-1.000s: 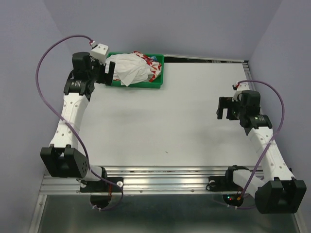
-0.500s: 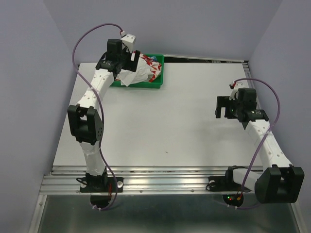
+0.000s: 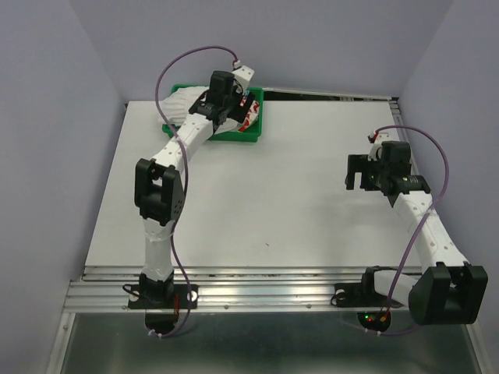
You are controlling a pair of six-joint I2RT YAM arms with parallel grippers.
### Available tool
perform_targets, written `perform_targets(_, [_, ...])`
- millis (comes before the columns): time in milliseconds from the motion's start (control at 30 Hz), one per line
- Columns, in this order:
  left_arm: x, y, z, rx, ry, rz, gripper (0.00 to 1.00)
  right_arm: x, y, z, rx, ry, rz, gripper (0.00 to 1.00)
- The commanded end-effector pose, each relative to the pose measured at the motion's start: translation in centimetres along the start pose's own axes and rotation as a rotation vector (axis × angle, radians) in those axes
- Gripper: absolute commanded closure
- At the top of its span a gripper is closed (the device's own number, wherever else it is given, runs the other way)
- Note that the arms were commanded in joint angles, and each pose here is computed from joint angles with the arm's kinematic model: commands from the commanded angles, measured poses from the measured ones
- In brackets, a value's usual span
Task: Fold and stack the skirts
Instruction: Grab the skirt from the pile
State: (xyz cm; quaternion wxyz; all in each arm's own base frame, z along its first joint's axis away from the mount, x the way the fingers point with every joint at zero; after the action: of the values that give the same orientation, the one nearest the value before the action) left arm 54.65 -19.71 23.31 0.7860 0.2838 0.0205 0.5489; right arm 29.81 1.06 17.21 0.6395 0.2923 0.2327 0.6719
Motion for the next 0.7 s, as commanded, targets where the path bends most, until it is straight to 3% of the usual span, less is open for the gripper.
perform_targets(0, [-2.1,0.1,3.2,-0.073,-0.22,-0.008,0.05,-0.2,0.4,2.2,-0.076,0.016,-0.016,0.0])
perform_targets(267, [-2.5,-2.7,1.6,0.034,-0.419,-0.012,0.04,-0.4,0.3,1.7,-0.074,0.024,-0.026,0.0])
perform_targets(667, [-2.5,-4.9,-2.1,0.14,-0.52,0.018,0.06,-0.7,0.1,1.3,-0.071,0.031,-0.04,0.0])
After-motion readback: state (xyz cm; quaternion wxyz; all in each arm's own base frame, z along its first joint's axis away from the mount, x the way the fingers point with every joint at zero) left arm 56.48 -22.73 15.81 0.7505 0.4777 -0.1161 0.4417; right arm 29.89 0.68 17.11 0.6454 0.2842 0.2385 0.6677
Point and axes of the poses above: each gripper's point midway between its finger pads, its own y axis back along the fingers, its own x axis along the line the jaws close on, z = x × y, the point moved 2 cm from there along y, back along the fingers, and after that the axes turned 3 degrees about -y, right-handed, at the moved point
